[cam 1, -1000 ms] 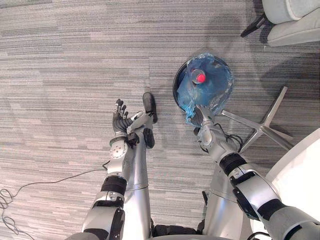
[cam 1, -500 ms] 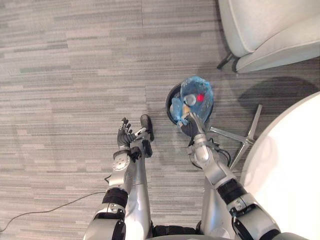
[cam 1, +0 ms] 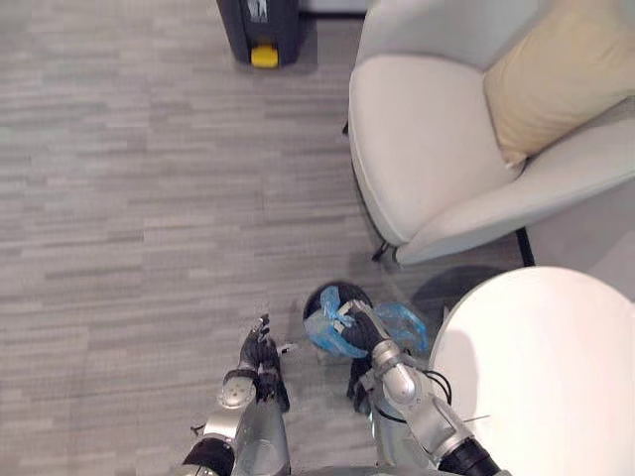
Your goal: Gather rubbish on tea table into small bin, then transfer packed bag to large trash can.
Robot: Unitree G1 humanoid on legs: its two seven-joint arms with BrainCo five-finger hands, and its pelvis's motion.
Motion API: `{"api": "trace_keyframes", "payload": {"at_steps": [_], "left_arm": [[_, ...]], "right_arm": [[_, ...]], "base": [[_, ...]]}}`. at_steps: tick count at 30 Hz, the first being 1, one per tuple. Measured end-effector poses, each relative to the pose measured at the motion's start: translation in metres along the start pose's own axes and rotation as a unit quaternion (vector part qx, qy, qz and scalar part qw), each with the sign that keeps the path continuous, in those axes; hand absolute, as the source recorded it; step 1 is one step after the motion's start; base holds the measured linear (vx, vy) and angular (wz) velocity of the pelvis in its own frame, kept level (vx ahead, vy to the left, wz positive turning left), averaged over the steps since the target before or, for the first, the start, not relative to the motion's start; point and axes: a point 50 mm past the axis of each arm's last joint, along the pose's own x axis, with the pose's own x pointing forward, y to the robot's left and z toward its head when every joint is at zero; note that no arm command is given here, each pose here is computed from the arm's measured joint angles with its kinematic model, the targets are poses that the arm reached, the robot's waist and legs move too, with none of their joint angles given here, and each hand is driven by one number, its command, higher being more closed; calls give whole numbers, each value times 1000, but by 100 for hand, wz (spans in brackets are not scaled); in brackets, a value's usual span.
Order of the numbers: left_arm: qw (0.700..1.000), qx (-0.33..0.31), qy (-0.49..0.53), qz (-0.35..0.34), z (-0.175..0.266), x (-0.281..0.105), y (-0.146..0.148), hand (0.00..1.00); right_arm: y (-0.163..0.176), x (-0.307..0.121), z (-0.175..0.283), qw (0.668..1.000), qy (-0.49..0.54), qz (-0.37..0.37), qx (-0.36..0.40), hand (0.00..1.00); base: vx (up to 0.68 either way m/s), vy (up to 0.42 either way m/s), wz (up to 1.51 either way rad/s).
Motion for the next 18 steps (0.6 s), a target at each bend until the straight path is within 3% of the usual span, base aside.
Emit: {"api": "trace_keyframes", "payload": {"at_steps": [6, 18], "left_arm": [[999, 33, 15, -8, -17, -16, 7, 0], [996, 47, -80, -19, 15, -27, 7, 0]], "right_arm": [[-10, -9, 14, 999, -51, 12, 9, 100], [-21, -7, 28, 995, -93, 30, 30, 100]], "base": [[147, 8, -5], [-15, 11, 2]]}}
